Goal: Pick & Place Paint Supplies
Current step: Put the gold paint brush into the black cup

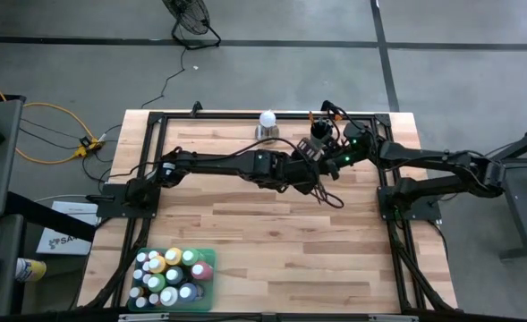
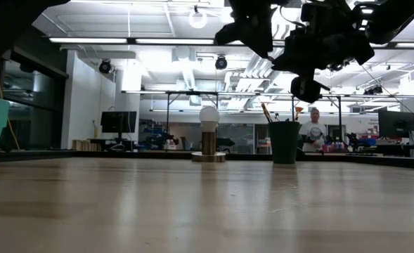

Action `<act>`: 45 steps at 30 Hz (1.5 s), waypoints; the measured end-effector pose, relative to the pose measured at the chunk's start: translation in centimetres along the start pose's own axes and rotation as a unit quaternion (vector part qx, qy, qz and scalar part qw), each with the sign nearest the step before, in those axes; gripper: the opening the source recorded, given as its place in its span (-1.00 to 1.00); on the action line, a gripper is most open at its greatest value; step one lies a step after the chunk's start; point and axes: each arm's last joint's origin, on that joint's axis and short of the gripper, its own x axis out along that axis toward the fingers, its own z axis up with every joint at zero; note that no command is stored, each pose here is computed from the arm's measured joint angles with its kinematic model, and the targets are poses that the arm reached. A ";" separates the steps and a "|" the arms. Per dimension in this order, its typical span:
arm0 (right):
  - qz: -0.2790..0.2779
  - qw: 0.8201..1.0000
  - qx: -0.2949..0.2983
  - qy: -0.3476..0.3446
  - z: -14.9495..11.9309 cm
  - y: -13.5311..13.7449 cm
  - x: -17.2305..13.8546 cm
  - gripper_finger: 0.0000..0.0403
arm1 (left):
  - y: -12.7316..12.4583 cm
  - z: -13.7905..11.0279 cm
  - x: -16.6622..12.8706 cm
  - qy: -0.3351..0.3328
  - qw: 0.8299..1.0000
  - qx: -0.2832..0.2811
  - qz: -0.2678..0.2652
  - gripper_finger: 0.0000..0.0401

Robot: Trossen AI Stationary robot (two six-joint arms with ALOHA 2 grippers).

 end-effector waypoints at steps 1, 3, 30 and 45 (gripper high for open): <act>-0.005 1.000 0.000 -0.002 0.0 0.0 0.0 -0.94 | 0.1 -0.2 -0.3 0.000 1.000 -0.013 0.000 -0.46; -0.012 1.000 -0.002 -0.008 0.0 0.0 -0.1 -0.94 | 0.3 -0.6 -0.8 0.003 0.999 -0.040 -0.004 -0.38; -0.174 0.942 -0.115 -0.264 2.5 1.9 -4.3 -0.94 | 1.6 -8.3 -4.6 0.030 0.892 -0.424 -0.152 -0.32; -0.323 0.844 -0.185 -0.386 2.3 4.0 -8.4 -0.94 | -4.1 -7.2 0.1 -0.037 0.843 -0.488 -0.222 -0.32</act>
